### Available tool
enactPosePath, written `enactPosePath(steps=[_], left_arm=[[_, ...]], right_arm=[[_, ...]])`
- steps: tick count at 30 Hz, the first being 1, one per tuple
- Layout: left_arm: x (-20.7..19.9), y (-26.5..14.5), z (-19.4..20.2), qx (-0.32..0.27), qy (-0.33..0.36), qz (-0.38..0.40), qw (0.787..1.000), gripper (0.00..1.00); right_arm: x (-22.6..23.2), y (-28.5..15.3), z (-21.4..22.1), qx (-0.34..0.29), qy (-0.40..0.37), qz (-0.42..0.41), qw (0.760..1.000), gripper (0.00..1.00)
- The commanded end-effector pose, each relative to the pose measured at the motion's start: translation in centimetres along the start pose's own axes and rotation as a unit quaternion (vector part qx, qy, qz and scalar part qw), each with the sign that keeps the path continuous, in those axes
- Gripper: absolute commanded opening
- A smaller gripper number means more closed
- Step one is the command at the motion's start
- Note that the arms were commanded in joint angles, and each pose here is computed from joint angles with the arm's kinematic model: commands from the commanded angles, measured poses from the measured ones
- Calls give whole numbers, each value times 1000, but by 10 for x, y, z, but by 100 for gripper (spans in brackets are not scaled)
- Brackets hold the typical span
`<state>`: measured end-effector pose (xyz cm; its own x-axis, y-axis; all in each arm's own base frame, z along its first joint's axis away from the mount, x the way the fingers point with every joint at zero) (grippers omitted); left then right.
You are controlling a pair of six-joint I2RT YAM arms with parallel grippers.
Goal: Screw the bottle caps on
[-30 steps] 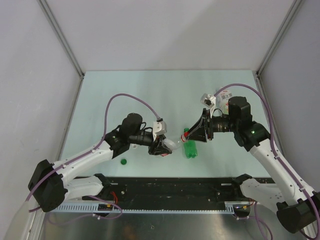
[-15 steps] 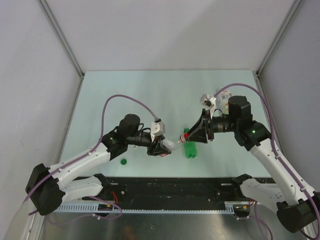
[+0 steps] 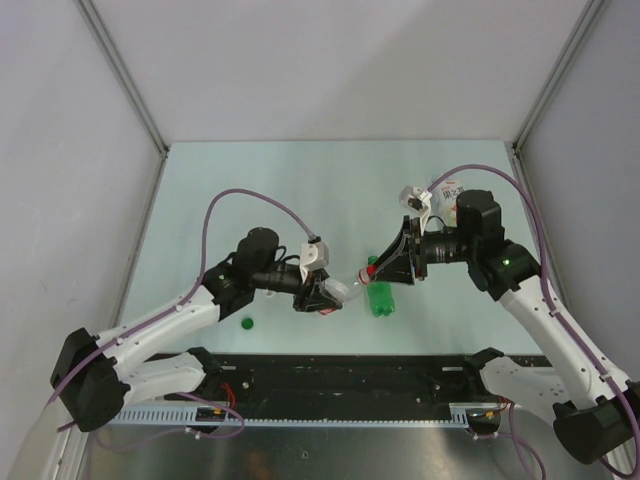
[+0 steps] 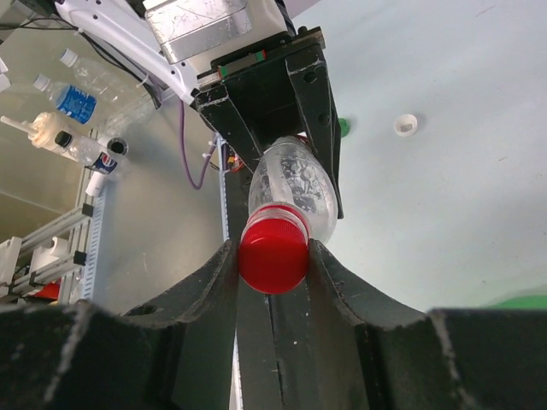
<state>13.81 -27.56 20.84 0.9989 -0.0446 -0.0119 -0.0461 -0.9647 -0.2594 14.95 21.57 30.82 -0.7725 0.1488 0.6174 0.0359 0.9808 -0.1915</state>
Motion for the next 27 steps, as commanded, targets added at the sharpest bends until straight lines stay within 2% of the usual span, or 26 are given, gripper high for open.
enactPosePath(steps=[1, 6, 13, 21, 27], left_arm=[[8, 3, -22, -32, 1, -12, 999, 28], [9, 4, -25, -32, -33, -15, 999, 28], [6, 4, -33, -40, -32, -4, 999, 28], [8, 1, -50, -56, 5, 0, 998, 27], [27, 0, -71, -65, 47, -46, 996, 25]], right_arm=[[11, 1, -6, 3, -10, -7, 1000, 28], [12, 5, 0, 15, -17, -2, 1000, 27], [9, 10, 8, 32, -19, 5, 999, 26], [1, 17, 13, 47, -14, 33, 998, 23], [-21, 28, 5, 28, 35, 97, 994, 16]])
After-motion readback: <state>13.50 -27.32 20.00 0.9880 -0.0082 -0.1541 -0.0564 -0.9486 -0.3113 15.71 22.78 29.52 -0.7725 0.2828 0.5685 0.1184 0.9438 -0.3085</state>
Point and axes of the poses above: each gripper's point midway between its finger pads, its own y axis out along the fingers, its own x axis along the line the jaws close on, z = x × y, the point moved 3 cm from there along -y, back along the fingers, and after that the axes turned 11 degrees about y, right-handed, at the moved point
